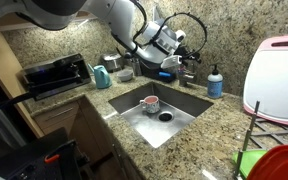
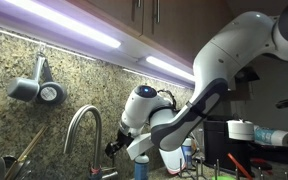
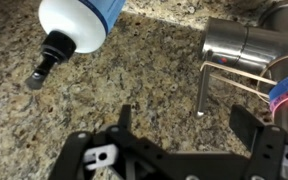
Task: Open the tap
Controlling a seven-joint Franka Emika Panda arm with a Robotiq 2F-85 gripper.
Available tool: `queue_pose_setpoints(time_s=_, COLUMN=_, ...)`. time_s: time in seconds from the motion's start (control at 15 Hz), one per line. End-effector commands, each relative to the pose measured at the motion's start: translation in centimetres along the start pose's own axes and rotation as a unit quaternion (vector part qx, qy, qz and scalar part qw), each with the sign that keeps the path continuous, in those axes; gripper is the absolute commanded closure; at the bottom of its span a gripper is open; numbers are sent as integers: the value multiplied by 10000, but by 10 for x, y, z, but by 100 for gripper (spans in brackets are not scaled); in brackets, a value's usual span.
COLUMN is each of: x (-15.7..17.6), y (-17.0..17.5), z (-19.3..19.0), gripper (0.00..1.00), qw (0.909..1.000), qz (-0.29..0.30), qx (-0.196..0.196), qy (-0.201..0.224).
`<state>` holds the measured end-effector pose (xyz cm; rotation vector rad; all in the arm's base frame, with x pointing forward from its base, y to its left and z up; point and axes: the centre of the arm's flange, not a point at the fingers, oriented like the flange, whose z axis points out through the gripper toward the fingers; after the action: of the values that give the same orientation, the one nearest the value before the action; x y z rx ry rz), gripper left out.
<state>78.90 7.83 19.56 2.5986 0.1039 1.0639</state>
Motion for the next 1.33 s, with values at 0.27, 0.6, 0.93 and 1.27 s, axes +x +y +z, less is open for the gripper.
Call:
queue_pose_setpoints(time_s=0.27, x=-4, y=2, z=6, gripper=0, qw=10000, qz=11, qx=7, qy=-9)
queue_pose_setpoints(time_s=0.6, x=-10, y=-3, z=16, gripper=0, qw=9999, qz=-93, qx=-33, qy=45)
queue_pose_setpoints(time_s=0.93, x=-5, y=-5, z=22, gripper=0, qw=9994, qz=-25, qx=-83, qy=333)
queue_pose_setpoints(time_s=1.27, x=6, y=-2, z=28, gripper=0, qw=9986, qz=106, qx=-159, qy=502)
